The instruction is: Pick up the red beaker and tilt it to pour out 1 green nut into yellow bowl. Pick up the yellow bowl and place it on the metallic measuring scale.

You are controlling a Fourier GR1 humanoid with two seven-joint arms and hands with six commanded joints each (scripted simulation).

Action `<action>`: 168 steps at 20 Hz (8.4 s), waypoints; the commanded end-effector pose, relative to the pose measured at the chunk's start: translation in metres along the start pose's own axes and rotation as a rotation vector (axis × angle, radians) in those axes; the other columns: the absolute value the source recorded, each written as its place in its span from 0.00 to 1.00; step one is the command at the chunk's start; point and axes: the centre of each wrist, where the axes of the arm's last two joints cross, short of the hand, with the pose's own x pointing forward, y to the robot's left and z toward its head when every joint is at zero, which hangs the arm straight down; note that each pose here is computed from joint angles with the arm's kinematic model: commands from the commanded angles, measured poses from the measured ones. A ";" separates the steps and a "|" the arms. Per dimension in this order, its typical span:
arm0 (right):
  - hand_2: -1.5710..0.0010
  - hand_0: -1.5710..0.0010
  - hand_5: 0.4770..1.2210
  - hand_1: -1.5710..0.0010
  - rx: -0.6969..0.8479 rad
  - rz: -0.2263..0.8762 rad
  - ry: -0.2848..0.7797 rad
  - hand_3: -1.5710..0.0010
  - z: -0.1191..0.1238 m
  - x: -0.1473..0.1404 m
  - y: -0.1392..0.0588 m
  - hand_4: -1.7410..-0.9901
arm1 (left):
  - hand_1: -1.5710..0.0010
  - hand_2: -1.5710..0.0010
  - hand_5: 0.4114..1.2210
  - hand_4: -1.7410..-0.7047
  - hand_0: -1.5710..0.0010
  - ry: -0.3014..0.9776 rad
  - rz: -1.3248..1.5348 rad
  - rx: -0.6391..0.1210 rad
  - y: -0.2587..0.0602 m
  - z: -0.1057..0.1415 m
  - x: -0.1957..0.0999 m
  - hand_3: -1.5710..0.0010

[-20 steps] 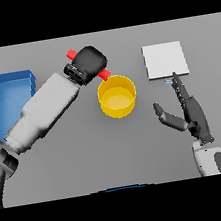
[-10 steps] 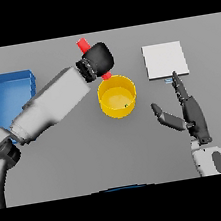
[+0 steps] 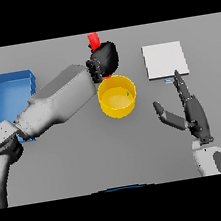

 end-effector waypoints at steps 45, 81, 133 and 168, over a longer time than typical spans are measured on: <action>1.00 1.00 0.26 1.00 0.092 0.015 -0.046 1.00 -0.007 -0.006 -0.001 0.78 | 0.00 0.03 0.50 0.21 0.00 1.303 2.132 0.076 -0.280 0.164 0.012 0.03; 1.00 1.00 0.22 1.00 0.919 1.078 -0.325 1.00 -0.113 0.040 0.041 0.78 | 1.00 1.00 0.35 0.90 1.00 0.992 2.169 0.113 -0.252 0.186 0.021 1.00; 0.03 0.01 1.00 0.00 0.870 1.324 -0.138 0.26 -0.171 0.101 0.005 0.00 | 1.00 1.00 0.40 0.87 1.00 0.999 2.189 0.107 -0.253 0.192 0.017 1.00; 0.76 0.69 0.52 0.71 0.703 1.191 0.219 0.80 -0.212 0.025 -0.059 0.34 | 1.00 1.00 0.43 0.87 1.00 1.001 2.204 0.050 -0.245 0.195 0.017 1.00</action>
